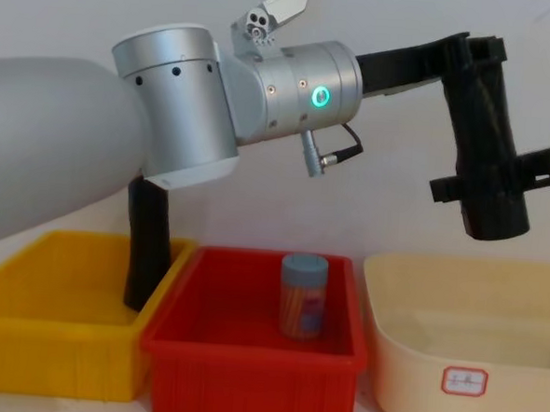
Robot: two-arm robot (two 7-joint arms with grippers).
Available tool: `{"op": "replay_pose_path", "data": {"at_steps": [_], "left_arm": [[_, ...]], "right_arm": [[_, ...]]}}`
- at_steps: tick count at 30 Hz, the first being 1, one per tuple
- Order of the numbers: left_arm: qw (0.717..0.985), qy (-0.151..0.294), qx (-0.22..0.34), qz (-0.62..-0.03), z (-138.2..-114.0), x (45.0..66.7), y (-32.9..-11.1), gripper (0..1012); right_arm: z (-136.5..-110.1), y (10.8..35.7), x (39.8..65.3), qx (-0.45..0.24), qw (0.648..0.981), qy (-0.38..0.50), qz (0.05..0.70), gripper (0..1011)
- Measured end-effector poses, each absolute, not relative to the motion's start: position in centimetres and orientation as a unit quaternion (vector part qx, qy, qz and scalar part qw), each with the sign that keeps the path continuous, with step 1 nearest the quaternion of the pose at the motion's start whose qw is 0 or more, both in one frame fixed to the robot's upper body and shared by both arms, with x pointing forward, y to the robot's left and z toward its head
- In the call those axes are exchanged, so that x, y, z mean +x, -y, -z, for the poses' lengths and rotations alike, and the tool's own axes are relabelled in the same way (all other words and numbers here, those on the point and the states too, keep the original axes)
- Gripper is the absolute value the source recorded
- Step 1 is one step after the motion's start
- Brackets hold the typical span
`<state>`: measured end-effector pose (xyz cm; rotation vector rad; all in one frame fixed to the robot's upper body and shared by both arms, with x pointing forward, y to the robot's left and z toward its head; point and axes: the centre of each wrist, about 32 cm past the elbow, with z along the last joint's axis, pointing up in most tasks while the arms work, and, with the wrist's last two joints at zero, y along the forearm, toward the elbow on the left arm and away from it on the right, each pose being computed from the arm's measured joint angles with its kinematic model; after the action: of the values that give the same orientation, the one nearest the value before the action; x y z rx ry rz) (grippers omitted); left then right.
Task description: Pick up the garbage bag with the one hand and transfer it to the other hand.
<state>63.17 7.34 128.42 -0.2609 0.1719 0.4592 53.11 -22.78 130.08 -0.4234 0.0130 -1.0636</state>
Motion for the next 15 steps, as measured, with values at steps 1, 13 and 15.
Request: {"op": "replay_pose_path", "data": {"at_steps": [1, 13, 15], "left_arm": [[0.962, -0.085, -0.129, -0.226, -128.48, 63.18, -7.29, 352], [0.963, -0.083, -0.133, -0.218, -128.99, 63.24, -6.78, 352], [0.963, -0.083, -0.134, -0.218, -129.03, 63.25, -6.75, 352]], "right_arm": [[-130.07, 22.73, 53.21, -0.2, 0.841, -0.007, 0.503, 1000], [-130.04, 22.45, 53.76, -0.201, 0.842, -0.007, 0.501, 841], [-130.04, 22.41, 53.82, -0.201, 0.842, -0.008, 0.5, 749]]}}
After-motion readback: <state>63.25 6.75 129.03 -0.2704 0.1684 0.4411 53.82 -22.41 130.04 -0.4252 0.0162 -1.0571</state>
